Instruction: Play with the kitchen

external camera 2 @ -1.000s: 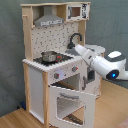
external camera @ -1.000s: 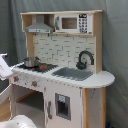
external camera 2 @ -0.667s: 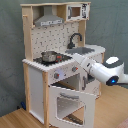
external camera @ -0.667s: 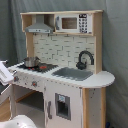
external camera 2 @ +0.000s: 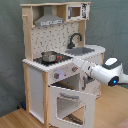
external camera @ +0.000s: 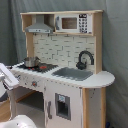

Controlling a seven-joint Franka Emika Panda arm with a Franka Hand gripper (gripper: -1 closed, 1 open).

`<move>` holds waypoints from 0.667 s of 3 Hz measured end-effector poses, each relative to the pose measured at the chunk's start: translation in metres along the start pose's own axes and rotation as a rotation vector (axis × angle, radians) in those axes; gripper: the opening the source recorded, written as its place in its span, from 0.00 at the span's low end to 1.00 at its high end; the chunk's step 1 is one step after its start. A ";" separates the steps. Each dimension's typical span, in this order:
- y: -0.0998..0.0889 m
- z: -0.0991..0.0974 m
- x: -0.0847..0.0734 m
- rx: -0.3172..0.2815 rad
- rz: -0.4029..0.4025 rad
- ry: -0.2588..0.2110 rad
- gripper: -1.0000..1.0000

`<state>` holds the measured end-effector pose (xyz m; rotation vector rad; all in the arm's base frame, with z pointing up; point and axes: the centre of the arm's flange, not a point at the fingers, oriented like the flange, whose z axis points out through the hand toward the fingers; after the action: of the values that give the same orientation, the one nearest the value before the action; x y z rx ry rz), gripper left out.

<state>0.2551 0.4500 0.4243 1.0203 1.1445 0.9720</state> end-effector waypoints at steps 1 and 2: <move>-0.018 0.010 -0.011 0.032 0.003 0.023 1.00; -0.034 0.021 -0.021 0.064 0.020 0.053 1.00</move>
<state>0.2749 0.4188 0.3984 1.0641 1.2174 0.9883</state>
